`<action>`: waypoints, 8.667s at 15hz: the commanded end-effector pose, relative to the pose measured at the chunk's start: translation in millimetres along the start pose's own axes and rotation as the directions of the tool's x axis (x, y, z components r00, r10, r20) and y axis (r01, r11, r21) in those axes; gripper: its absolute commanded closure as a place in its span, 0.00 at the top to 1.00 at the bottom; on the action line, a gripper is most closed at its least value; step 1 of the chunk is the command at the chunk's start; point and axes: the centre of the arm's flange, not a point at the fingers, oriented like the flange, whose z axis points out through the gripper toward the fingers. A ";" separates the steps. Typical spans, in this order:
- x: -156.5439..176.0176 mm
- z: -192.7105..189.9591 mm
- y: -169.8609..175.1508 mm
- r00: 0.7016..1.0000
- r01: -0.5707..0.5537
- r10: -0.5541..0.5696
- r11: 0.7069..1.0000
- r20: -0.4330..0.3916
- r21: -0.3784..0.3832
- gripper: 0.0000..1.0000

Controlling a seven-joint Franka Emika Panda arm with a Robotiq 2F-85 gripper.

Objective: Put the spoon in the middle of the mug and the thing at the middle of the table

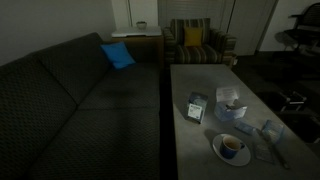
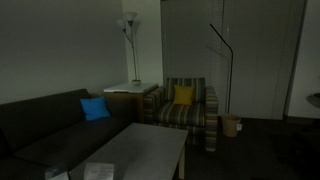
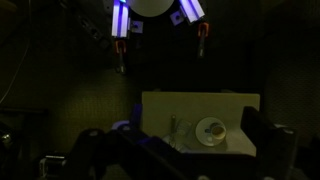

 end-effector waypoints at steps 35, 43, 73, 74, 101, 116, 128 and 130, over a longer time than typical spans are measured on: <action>40.2 36.9 -18.1 0.976 0.200 -0.199 0.980 0.088 -0.004 1.00; 39.5 36.0 -17.8 0.976 0.200 -0.199 0.980 0.085 -0.004 1.00; 151.5 73.8 -32.4 0.980 0.197 -0.196 0.976 -0.021 0.088 1.00; 156.4 78.2 -31.2 0.981 0.195 -0.194 0.976 -0.019 0.096 1.00; 213.5 198.1 -41.6 0.944 0.303 -0.312 0.949 0.111 0.089 1.00; 250.0 280.6 -51.0 0.929 0.335 -0.341 0.940 0.144 0.063 1.00; 279.7 330.4 -52.0 0.916 0.339 -0.350 0.936 0.194 0.092 1.00; 281.4 332.6 -51.5 0.910 0.342 -0.356 0.934 0.211 0.102 1.00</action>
